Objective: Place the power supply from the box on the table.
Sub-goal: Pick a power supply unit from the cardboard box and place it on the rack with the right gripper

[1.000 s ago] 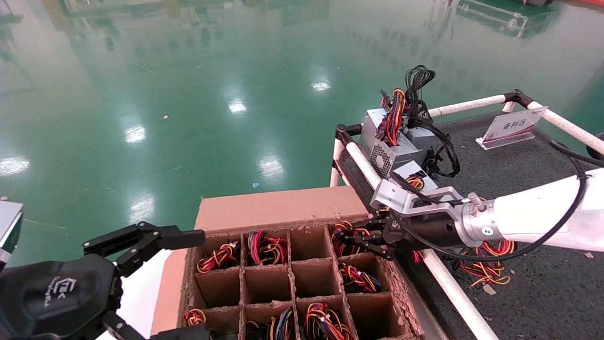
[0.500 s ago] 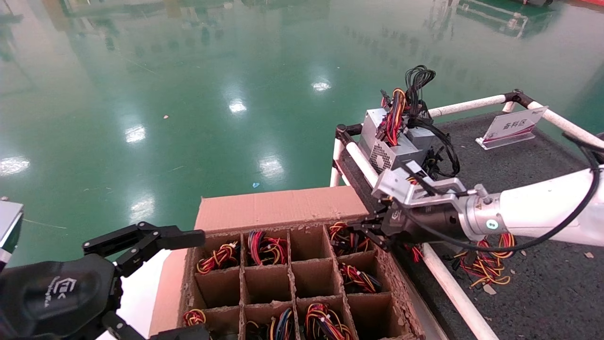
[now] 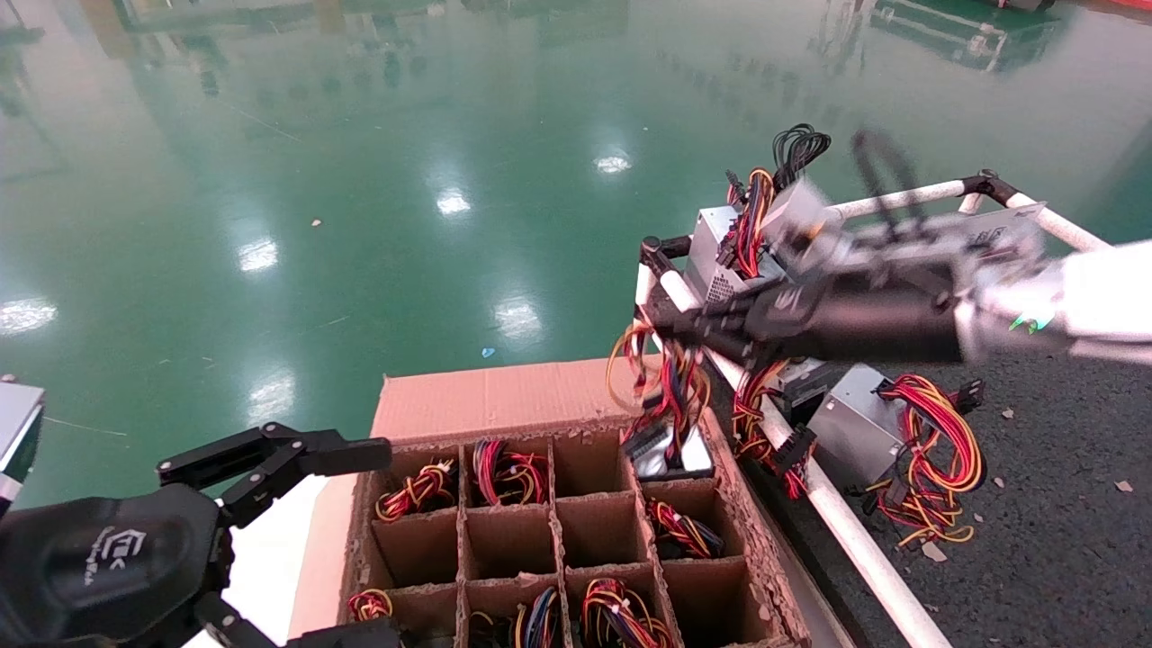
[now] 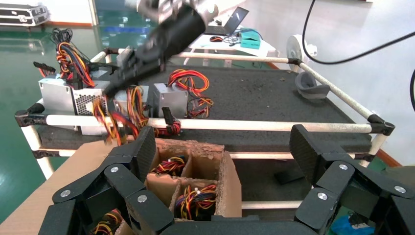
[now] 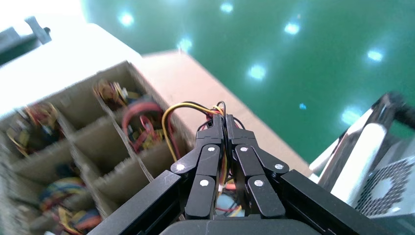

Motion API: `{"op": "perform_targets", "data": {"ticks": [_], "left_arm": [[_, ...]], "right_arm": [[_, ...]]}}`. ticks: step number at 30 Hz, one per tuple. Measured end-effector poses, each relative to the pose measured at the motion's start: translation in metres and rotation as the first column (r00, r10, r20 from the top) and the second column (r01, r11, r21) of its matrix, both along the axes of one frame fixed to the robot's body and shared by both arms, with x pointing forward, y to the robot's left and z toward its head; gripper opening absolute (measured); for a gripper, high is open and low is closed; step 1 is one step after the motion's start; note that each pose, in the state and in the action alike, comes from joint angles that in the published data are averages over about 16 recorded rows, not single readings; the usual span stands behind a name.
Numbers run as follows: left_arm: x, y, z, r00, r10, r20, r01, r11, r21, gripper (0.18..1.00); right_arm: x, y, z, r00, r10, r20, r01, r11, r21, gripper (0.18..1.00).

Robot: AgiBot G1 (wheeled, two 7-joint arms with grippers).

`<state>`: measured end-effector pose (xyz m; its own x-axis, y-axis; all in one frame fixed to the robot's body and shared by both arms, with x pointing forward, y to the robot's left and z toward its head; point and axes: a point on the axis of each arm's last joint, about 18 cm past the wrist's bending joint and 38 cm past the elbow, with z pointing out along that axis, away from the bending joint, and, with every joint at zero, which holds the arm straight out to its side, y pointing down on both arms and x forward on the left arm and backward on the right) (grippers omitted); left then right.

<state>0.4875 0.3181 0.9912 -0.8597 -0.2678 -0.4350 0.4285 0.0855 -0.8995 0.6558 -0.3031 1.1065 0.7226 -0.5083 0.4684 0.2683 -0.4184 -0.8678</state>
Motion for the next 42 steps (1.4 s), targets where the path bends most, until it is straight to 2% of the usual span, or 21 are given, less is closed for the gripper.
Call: {"op": "perform_targets", "data": {"ticks": [7, 12, 18, 23, 27, 31, 37, 42], "left_arm": [[0.000, 0.000, 0.000, 1.000, 0.000, 0.000, 0.000, 1.000, 0.000, 1.001], [0.000, 0.000, 0.000, 1.000, 0.000, 0.000, 0.000, 1.000, 0.000, 1.001], [0.000, 0.000, 0.000, 1.000, 0.000, 0.000, 0.000, 1.000, 0.000, 1.001], [0.000, 0.000, 0.000, 1.000, 0.000, 0.000, 0.000, 1.000, 0.000, 1.001], [0.000, 0.000, 0.000, 1.000, 0.000, 0.000, 0.000, 1.000, 0.000, 1.001], [0.000, 0.000, 0.000, 1.000, 0.000, 0.000, 0.000, 1.000, 0.000, 1.001], [0.000, 0.000, 0.000, 1.000, 0.000, 0.000, 0.000, 1.000, 0.000, 1.001], [0.000, 0.000, 0.000, 1.000, 0.000, 0.000, 0.000, 1.000, 0.000, 1.001]], "right_arm": [[-0.033, -0.018, 0.061, 0.999, 0.012, 0.052, -0.019, 0.990, 0.143, 0.194], [-0.052, -0.038, 0.111, 0.993, -0.042, 0.111, 0.009, 0.961, 0.278, 0.194], [-0.065, -0.071, 0.168, 0.966, -0.191, 0.177, 0.091, 0.885, 0.457, 0.194], [-0.069, -0.104, 0.199, 0.919, -0.342, 0.197, 0.173, 0.798, 0.577, 0.194], [-0.068, -0.128, 0.208, 0.874, -0.445, 0.192, 0.237, 0.739, 0.631, 0.194], [-0.065, -0.146, 0.206, 0.839, -0.514, 0.178, 0.290, 0.700, 0.653, 0.193], [-0.055, -0.166, 0.190, 0.803, -0.577, 0.147, 0.358, 0.665, 0.656, 0.193], [-0.046, -0.176, 0.173, 0.787, -0.605, 0.123, 0.400, 0.651, 0.645, 0.193]]}}
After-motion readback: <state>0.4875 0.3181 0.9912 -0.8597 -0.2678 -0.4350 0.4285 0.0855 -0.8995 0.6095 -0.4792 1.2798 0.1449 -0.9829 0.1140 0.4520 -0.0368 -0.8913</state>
